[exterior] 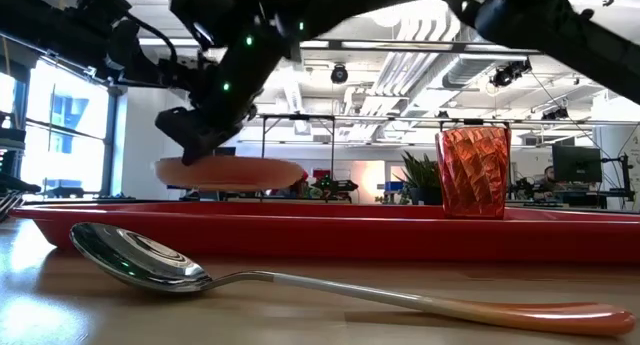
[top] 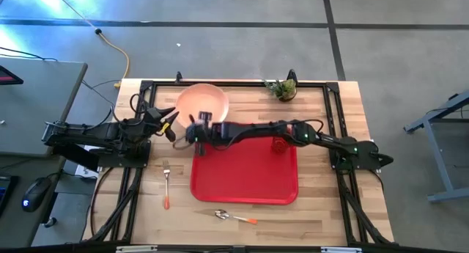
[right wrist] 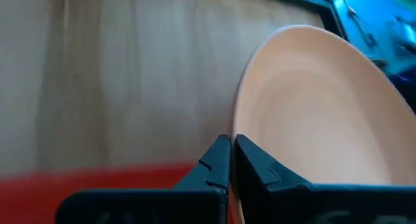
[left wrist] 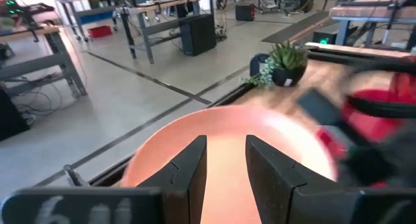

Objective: Pick and place plate/cup/fork/spoon on tray
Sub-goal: Put the orange plate on the red serving tray at the bottom left of the red glass, then put the orange spoon on the red serving tray at the left of the orange plate

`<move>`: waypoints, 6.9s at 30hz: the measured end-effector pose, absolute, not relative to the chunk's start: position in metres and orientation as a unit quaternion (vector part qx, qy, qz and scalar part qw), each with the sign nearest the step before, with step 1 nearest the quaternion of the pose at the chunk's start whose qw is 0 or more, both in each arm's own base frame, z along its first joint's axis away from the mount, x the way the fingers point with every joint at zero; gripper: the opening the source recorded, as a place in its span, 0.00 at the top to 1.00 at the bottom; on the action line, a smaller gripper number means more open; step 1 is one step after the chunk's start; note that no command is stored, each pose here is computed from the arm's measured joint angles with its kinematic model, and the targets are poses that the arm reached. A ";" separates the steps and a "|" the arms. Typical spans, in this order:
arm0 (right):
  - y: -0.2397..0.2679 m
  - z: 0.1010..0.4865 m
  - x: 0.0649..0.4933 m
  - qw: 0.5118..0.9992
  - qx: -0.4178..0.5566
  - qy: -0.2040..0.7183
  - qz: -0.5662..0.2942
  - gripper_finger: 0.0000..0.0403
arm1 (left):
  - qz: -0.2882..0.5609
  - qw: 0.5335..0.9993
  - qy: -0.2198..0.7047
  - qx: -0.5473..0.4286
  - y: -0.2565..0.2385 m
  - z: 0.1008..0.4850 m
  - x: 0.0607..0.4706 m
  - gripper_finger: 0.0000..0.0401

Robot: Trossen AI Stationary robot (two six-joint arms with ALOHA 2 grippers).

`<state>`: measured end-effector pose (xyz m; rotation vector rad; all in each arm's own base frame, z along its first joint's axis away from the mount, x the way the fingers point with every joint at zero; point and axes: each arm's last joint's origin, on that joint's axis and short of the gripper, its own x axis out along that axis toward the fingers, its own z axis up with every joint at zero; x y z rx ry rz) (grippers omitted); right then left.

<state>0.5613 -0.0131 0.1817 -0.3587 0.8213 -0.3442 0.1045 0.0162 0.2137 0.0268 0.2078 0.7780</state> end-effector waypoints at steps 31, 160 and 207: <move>0.156 0.196 0.481 0.821 -0.186 0.487 -0.232 1.00 | 0.362 0.927 0.103 0.009 0.015 0.214 0.104 0.76; 0.194 0.190 0.313 0.957 0.142 0.249 0.040 0.72 | 0.289 0.949 0.075 -0.099 0.012 0.214 0.108 0.76; 0.213 0.169 0.428 0.893 -0.251 0.311 0.205 0.70 | 0.255 0.962 0.081 -0.050 0.010 0.217 0.109 0.76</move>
